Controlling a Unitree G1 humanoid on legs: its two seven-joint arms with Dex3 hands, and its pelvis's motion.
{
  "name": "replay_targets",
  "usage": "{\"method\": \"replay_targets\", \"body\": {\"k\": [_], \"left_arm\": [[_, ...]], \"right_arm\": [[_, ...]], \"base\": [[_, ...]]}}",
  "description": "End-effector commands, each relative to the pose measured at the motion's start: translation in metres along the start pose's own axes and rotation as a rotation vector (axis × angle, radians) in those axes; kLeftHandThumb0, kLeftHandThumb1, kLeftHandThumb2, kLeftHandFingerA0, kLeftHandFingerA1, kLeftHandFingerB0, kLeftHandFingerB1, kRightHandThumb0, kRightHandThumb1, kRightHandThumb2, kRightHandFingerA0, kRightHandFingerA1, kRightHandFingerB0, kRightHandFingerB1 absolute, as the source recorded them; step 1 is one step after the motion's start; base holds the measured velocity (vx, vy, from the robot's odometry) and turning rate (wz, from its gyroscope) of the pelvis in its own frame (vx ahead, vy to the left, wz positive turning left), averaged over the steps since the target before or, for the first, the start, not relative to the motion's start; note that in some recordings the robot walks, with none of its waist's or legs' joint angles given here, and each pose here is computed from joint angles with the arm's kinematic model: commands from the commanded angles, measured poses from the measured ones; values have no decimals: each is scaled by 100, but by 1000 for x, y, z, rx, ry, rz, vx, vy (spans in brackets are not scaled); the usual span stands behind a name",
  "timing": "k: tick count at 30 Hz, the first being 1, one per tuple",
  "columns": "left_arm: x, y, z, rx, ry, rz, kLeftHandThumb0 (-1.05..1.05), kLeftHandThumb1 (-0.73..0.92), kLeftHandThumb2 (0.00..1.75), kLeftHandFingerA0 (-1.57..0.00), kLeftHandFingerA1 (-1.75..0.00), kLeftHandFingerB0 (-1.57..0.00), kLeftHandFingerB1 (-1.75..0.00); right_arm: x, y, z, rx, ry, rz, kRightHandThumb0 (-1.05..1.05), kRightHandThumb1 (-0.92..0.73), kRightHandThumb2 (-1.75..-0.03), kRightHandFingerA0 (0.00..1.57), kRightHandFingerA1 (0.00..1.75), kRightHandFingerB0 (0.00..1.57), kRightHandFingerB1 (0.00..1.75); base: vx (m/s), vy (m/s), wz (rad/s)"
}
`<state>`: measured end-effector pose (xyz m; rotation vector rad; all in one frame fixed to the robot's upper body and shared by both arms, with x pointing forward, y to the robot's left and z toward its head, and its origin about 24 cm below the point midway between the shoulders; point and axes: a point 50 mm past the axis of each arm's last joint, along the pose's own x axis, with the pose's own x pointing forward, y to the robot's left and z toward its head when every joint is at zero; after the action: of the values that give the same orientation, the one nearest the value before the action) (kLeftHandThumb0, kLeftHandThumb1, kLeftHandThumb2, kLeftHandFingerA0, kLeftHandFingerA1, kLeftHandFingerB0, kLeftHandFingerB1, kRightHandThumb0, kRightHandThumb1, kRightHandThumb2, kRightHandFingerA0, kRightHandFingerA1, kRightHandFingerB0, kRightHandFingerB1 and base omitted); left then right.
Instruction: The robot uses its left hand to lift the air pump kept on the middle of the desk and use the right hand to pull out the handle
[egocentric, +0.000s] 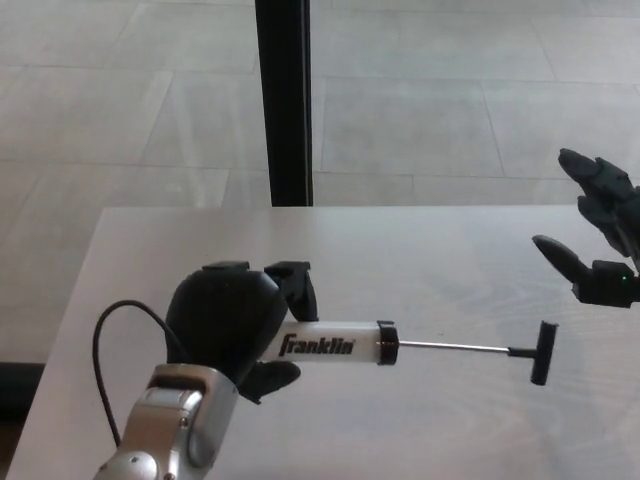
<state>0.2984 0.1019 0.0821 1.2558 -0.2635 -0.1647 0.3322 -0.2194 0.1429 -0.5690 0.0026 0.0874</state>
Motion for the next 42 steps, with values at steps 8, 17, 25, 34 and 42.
{"method": "replay_targets", "body": {"k": [8, 17, 25, 34, 42], "left_arm": [[-19, -38, 30, -11, 40, -382, -29, 71, 74, -73, -103, -64, -60], [-17, -38, 23, 108, 139, -523, -38, 78, 62, -60, -95, -47, -63], [-14, -30, 15, 134, 169, -591, -57, 73, 62, -47, -75, -43, -58], [-8, 3, -8, -71, 228, -568, -74, 49, 88, 0, -28, 0, -24], [-4, 95, -87, -888, 165, -364, -82, 69, 76, 0, 0, 0, 0]], "right_arm": [[5, -11, -2, 178, 38, -173, -75, -54, -85, 0, 16, 11, 37], [6, -12, -1, 192, 11, -214, -55, -74, -61, 0, 43, 27, 35], [7, -12, -1, 192, 6, -214, -63, -56, -91, 0, 35, 18, 50], [0, -23, 1, 136, 10, -158, -86, -64, -99, 0, 22, 9, 32], [-23, -74, -13, 153, 52, -213, -96, -72, -105, 0, 14, 11, 8]], "base": [[0, 0, 0], [0, 0, 0], [0, 0, 0], [0, 0, 0], [0, 0, 0]]}}
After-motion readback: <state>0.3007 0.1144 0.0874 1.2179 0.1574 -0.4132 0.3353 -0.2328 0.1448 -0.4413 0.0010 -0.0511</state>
